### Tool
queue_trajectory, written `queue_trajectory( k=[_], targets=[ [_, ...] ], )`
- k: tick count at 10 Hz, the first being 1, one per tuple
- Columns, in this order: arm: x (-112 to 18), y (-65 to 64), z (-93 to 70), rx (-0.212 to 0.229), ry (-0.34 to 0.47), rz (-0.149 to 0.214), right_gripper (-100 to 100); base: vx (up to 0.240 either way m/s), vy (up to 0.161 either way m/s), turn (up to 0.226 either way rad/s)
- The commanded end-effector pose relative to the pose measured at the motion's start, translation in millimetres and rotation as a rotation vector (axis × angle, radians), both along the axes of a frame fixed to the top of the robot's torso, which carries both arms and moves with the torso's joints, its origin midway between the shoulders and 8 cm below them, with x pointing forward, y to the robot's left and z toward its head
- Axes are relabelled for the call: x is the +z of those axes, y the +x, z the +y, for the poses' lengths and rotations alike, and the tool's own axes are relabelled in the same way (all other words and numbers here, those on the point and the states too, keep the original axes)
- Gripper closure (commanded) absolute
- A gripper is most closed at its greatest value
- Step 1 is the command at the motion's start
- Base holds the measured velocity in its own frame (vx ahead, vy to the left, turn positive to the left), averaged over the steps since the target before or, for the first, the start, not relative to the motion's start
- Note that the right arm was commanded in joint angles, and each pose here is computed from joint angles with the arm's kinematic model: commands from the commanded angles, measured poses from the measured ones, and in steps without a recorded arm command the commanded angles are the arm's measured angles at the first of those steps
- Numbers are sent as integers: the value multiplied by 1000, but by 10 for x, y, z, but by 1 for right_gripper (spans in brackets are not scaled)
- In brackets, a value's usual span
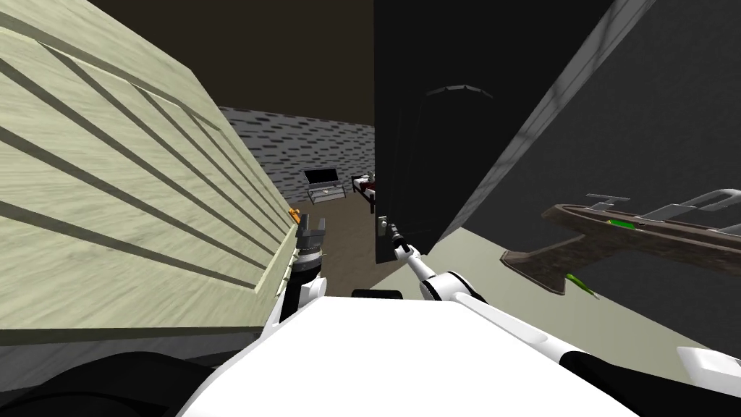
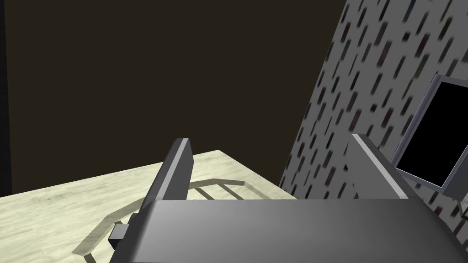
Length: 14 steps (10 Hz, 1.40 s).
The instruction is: Push the door open
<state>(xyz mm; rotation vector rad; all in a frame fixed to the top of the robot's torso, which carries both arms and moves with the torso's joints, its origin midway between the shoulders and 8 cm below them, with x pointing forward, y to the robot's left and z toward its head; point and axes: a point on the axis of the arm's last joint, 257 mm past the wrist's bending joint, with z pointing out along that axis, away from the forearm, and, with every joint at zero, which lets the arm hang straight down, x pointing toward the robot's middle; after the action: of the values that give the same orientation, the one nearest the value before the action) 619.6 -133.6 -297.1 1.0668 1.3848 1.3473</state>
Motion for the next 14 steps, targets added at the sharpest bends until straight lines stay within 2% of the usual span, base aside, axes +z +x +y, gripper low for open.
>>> queue_trajectory(
  k=[1,5,6,7,10,14],
  targets=[
    [2,2,-5,-2,2,1,-100,-206,5,-40],
    [9,-5,95,1,26,6,-100,-242,32,-51],
    [5,-2,72,0,21,5,-100,-92,26,-12],
    [6,2,5,-8,15,1,-100,80,32,31],
    [10,1,-50,-15,12,-4,-100,190,50,20],
    [10,-19,-39,-20,20,-11,-100,206,60,23]
  ],
)
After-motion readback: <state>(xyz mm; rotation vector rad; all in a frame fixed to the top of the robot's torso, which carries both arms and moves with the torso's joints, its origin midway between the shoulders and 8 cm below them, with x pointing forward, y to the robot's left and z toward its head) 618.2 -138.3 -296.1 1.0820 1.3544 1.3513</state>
